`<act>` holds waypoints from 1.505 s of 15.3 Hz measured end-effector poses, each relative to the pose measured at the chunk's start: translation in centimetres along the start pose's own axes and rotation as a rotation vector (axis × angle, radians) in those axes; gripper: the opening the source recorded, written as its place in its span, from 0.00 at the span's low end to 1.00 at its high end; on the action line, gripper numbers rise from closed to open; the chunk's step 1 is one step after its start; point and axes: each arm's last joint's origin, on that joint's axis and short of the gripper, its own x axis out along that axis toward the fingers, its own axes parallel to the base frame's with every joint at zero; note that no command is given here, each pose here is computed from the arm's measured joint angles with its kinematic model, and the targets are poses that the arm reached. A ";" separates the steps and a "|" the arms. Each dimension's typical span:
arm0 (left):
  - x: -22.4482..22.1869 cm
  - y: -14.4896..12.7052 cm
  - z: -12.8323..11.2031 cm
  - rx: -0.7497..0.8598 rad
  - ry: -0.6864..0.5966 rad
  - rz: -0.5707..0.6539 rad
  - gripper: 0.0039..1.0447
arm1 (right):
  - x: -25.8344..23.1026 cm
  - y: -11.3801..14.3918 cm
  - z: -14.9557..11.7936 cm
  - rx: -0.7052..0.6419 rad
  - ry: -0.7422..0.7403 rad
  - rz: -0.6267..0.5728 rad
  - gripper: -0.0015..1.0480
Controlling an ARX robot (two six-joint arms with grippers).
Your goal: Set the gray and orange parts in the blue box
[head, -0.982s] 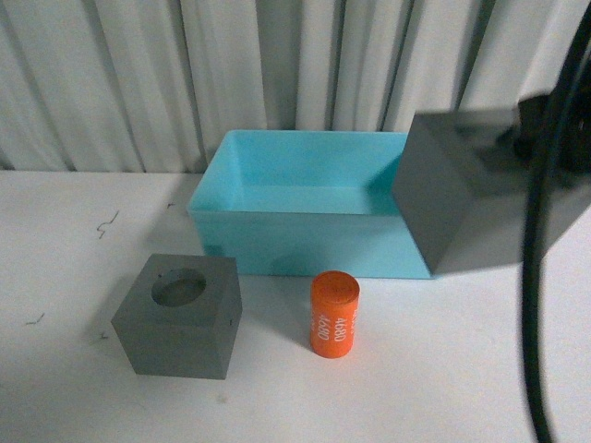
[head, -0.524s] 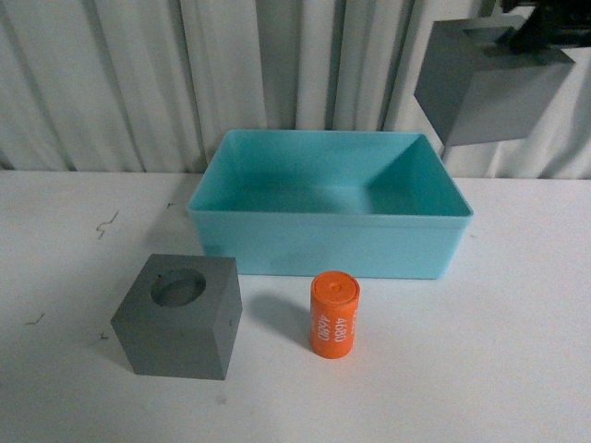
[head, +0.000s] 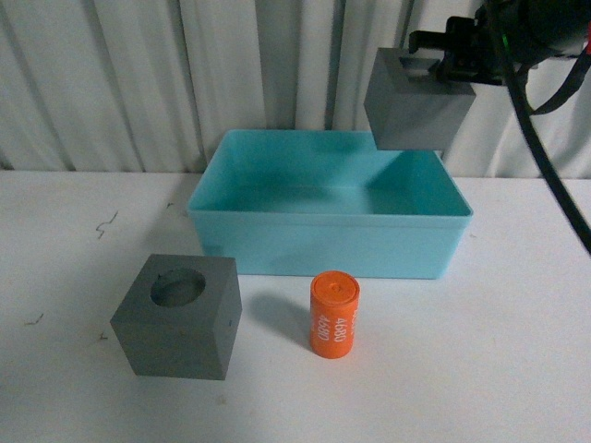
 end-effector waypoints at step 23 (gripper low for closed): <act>0.0 0.0 0.0 0.000 0.000 0.000 0.94 | -6.9 0.3 -1.8 0.070 -0.163 -0.090 0.94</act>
